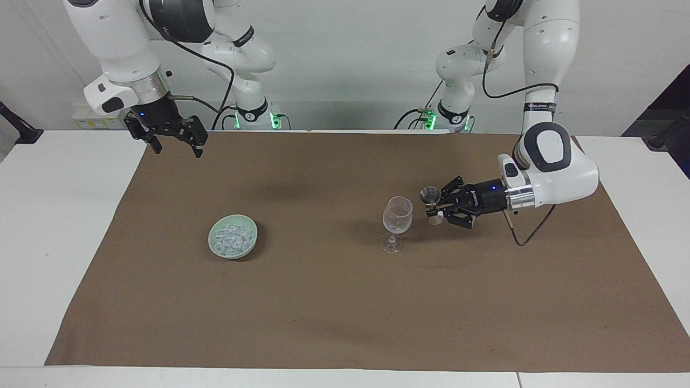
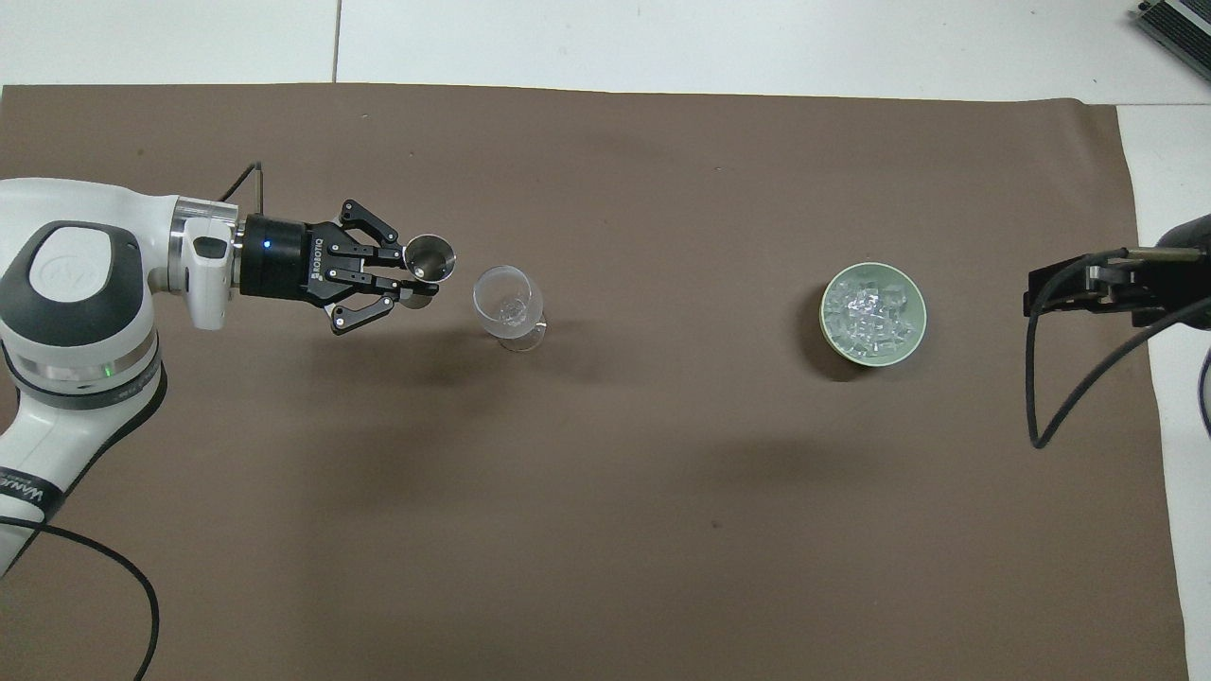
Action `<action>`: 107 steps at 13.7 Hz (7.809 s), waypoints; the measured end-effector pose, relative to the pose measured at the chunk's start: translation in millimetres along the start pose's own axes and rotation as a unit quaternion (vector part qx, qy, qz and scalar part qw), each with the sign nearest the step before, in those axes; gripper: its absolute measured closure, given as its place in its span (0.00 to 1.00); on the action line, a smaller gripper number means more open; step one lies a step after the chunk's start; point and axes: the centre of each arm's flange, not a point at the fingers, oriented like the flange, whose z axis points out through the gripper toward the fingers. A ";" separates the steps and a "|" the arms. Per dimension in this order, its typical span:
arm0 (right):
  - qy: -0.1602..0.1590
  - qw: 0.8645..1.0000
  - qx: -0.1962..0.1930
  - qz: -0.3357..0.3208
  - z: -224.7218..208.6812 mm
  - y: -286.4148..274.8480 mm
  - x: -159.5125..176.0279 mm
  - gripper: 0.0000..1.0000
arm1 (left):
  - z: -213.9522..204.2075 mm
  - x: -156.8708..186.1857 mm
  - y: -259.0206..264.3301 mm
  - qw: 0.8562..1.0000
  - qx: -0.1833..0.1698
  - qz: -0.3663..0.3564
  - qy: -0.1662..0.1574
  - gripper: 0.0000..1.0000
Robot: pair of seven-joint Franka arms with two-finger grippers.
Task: Pour wine and add ice with both arms
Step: 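Position the silver cup just above the clear glass with the left gripper, then tilt the silver cup over the clear glass with the left gripper to pour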
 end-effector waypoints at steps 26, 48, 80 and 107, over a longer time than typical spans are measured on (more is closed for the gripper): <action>0.000 1.000 0.000 -0.003 5.7 -3.8 0.6 0.00 | 18.5 32.4 8.8 0.993 0.006 -0.013 -0.118 0.79; 0.006 1.000 0.001 -0.010 5.5 -11.0 0.9 0.00 | 35.4 69.1 16.0 0.973 0.024 -0.016 -0.230 0.79; 0.012 1.000 0.001 -0.010 8.7 -11.3 -1.1 0.00 | 56.1 142.0 27.0 0.915 0.054 0.008 -0.400 0.79; 0.012 1.000 0.002 -0.010 9.0 -11.4 -1.0 0.00 | 89.0 161.9 40.6 0.841 0.085 0.045 -0.532 0.79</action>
